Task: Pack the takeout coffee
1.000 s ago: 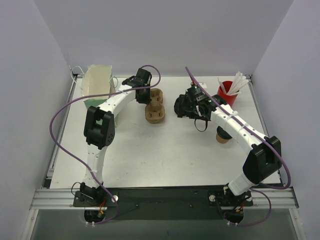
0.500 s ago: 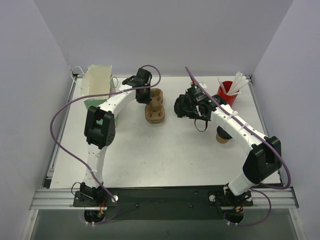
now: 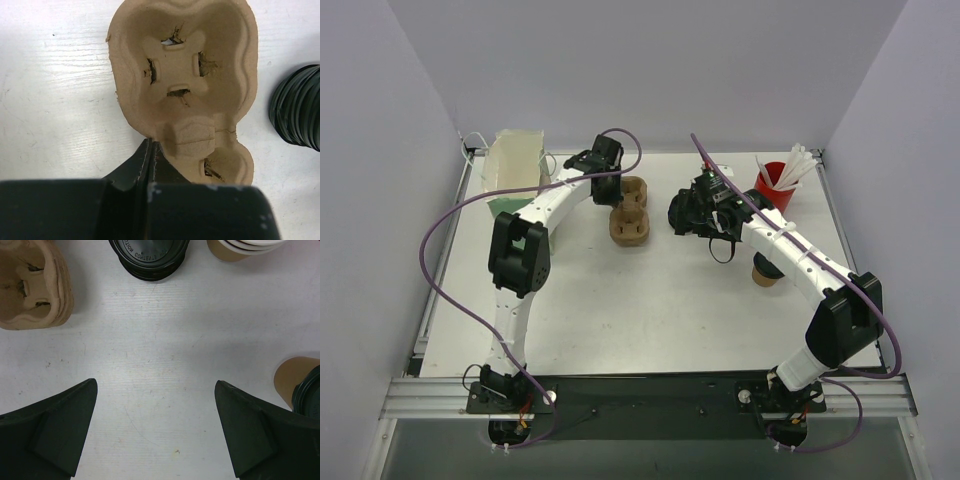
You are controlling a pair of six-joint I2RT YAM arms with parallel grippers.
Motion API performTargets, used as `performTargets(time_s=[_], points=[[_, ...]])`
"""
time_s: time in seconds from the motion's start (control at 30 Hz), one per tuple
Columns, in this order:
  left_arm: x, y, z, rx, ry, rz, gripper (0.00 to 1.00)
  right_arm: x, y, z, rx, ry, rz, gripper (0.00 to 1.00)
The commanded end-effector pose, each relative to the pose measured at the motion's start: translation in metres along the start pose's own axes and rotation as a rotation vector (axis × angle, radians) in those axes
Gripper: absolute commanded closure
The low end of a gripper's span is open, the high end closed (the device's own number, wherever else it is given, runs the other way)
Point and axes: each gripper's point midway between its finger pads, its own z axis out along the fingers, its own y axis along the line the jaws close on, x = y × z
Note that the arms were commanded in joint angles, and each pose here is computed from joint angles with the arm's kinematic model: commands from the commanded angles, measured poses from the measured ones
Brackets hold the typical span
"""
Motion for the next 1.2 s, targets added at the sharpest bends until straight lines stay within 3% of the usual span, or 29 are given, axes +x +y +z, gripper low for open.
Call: performTargets(time_s=[0.0, 0.4, 0.73, 0.77, 0.8, 0.9, 0.97, 1.1, 1.17], points=[[-0.047, -0.020, -0.032, 0.113, -0.127, -0.002, 1.00, -0.008, -0.001, -0.005, 0.020, -0.028, -0.005, 0.03], [-0.059, -0.024, -0.053, 0.231, -0.171, -0.047, 1.00, -0.021, 0.005, -0.006, 0.010, -0.044, -0.006, 0.03], [-0.067, -0.020, -0.060, 0.217, -0.180, -0.033, 1.00, -0.039, 0.014, -0.006, 0.004, -0.060, -0.008, 0.03], [-0.060, -0.016, -0.051, 0.197, -0.147, -0.030, 0.98, -0.039, 0.015, -0.005, 0.002, -0.060, -0.010, 0.03], [-0.057, -0.012, -0.047, 0.176, -0.137, -0.026, 0.88, -0.040, 0.015, -0.006, 0.000, -0.063, -0.007, 0.03], [-0.046, -0.009, -0.036, 0.133, -0.100, -0.007, 0.69, -0.038, 0.015, -0.006, 0.002, -0.058, -0.008, 0.03], [-0.038, -0.009, -0.030, 0.100, -0.082, 0.010, 0.60, -0.037, 0.015, -0.006, 0.001, -0.056, -0.007, 0.03], [-0.034, -0.010, -0.023, 0.098, -0.078, 0.012, 0.59, -0.034, 0.014, -0.004, 0.004, -0.050, -0.010, 0.03], [-0.030, -0.010, -0.018, 0.093, -0.063, 0.013, 0.66, -0.033, 0.014, -0.005, 0.004, -0.050, -0.009, 0.03]])
